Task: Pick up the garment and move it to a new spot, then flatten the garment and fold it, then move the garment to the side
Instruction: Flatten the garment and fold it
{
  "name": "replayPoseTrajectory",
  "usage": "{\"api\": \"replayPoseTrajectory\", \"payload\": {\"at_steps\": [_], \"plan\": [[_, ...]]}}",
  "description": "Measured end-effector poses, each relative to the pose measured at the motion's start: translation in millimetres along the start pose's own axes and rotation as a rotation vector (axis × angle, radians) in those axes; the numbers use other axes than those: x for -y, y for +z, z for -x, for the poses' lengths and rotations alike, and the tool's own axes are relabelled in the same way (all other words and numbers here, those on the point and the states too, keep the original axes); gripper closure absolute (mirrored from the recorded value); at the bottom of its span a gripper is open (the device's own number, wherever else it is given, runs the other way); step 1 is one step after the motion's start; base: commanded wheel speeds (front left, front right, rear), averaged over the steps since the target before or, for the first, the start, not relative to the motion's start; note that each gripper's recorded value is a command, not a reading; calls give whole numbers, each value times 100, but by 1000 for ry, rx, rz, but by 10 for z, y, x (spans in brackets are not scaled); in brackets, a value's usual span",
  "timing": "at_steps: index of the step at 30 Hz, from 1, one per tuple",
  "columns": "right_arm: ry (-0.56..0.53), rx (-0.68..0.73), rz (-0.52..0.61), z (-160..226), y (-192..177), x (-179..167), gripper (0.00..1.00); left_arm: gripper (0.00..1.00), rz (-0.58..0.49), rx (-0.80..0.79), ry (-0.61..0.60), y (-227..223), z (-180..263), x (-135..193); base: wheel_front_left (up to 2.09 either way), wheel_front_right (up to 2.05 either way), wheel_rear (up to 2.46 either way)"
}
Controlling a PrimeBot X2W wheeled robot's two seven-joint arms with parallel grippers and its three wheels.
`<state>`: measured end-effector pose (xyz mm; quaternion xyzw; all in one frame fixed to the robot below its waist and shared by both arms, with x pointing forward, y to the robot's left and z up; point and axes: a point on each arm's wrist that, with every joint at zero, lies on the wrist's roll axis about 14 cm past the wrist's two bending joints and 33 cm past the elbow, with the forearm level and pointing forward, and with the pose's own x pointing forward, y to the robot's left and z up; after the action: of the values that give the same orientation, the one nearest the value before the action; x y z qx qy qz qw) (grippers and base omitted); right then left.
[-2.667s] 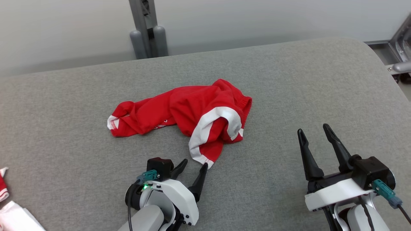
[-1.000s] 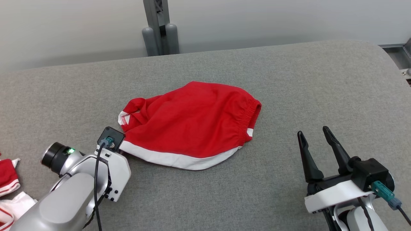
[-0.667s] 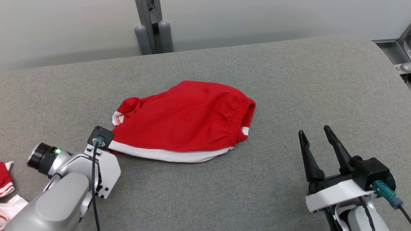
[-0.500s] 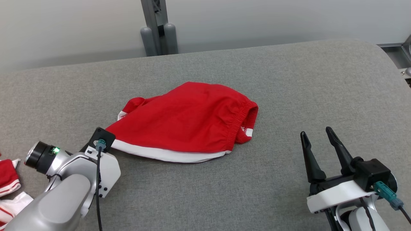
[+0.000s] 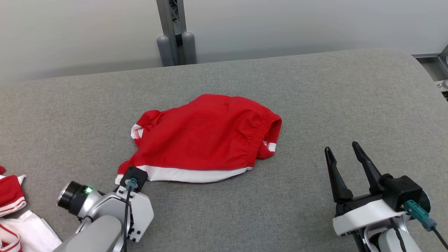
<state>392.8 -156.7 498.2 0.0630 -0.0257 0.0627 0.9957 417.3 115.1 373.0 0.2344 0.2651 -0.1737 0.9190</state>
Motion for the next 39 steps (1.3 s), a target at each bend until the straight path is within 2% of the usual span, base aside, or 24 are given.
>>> {"api": "replayPoseTrajectory", "payload": {"at_steps": [2, 3, 4, 5, 22, 33, 39], "plan": [[-4, 0, 0, 6, 2, 11, 0, 100, 19, 1, -11, -18, 6, 66, 0, 0, 0], [-5, 0, 1, 9, 3, 15, 0, 69, 30, 3, -11, -21, 7, 80, 0, 0, 0], [-6, 1, 1, 11, 7, 18, 0, 45, 34, 6, -10, -23, 7, 87, 0, 0, 0], [-7, 3, 1, 13, 11, 22, 0, 0, 40, 13, -5, -19, 8, 84, 0, 0, 0], [-4, 21, 1, 16, 74, 7, 0, 0, 368, 225, 124, 131, 328, -138, 0, 0, 0], [13, 47, 13, 32, 168, -48, 0, 0, 503, 371, 228, 312, 723, -395, 0, 0, 0], [30, 55, 18, 85, 199, -116, 0, 0, 526, 426, 275, 312, 962, -470, 0, 0, 0]]}}
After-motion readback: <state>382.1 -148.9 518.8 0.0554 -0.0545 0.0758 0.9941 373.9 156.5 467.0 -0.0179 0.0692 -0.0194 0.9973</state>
